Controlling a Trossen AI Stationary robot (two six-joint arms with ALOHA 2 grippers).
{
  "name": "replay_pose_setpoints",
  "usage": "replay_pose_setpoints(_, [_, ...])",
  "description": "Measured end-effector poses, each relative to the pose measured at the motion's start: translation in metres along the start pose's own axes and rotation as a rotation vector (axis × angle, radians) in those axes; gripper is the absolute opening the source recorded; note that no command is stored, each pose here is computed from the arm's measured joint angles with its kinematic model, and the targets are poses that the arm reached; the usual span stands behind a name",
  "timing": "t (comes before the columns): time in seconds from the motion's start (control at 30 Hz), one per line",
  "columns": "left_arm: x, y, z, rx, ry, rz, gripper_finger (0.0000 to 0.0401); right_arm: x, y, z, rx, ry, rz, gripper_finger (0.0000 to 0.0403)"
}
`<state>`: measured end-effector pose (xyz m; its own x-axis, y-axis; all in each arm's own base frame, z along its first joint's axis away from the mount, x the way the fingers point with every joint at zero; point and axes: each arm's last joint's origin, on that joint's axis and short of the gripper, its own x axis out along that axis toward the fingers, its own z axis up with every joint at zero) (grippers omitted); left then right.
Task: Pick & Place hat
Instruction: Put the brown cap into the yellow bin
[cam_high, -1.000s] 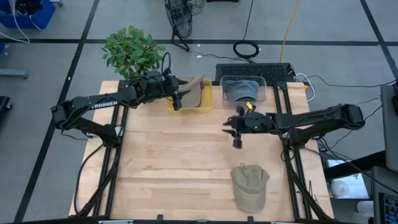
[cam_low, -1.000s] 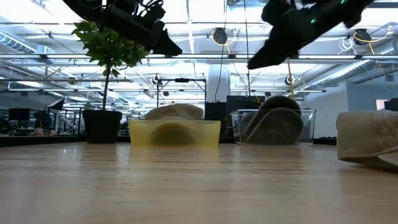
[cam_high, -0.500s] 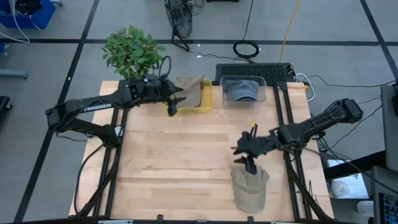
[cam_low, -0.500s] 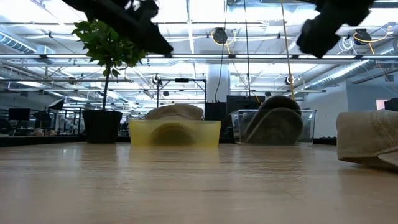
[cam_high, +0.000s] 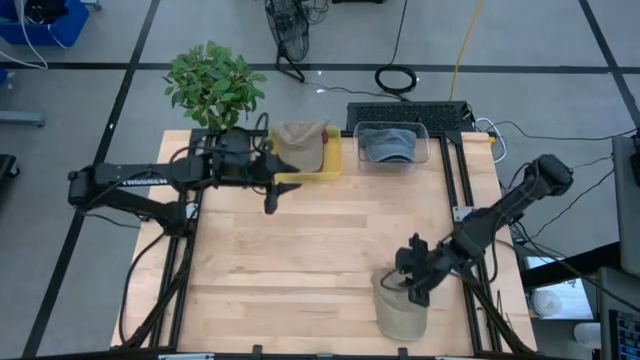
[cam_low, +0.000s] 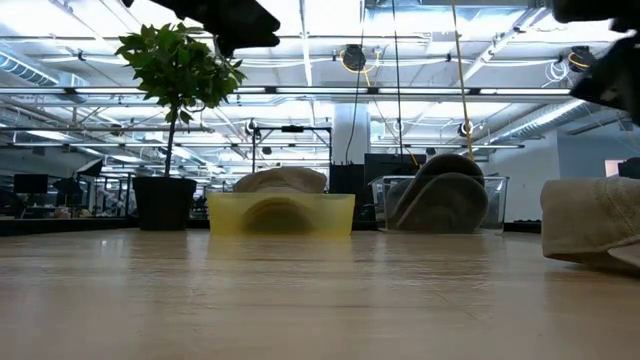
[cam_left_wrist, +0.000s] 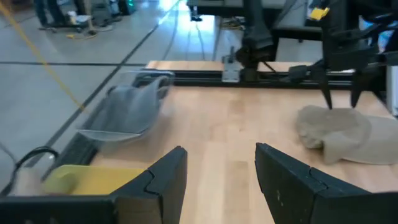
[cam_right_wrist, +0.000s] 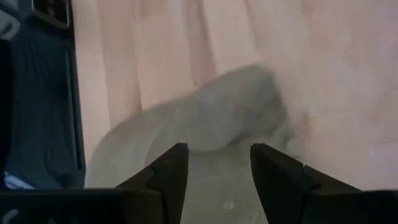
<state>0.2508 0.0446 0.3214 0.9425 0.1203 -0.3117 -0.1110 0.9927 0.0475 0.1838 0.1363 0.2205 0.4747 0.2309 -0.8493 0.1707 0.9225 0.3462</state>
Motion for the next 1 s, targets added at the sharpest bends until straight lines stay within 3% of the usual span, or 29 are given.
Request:
replay_pose_setpoints(0.17, [0.002,-0.013,0.001,-0.022,-0.007,-0.040,0.0191,0.008,0.011,-0.015,-0.004,0.056,-0.004,0.0184])
replay_pose_setpoints(0.43, [0.016,-0.026,-0.004,-0.090,0.016,0.017,0.0191,0.015,0.024,-0.028,0.002,0.055,0.053,0.0214])
replay_pose_setpoints(0.63, [0.036,-0.040,-0.011,-0.142,0.018,-0.017,0.0191,0.033,0.024,-0.042,0.008,0.011,0.170,0.0209])
replay_pose_setpoints(1.0, [0.041,-0.059,-0.010,-0.169,-0.012,-0.007,0.0191,0.046,0.009,-0.066,-0.003,0.054,0.144,0.0190])
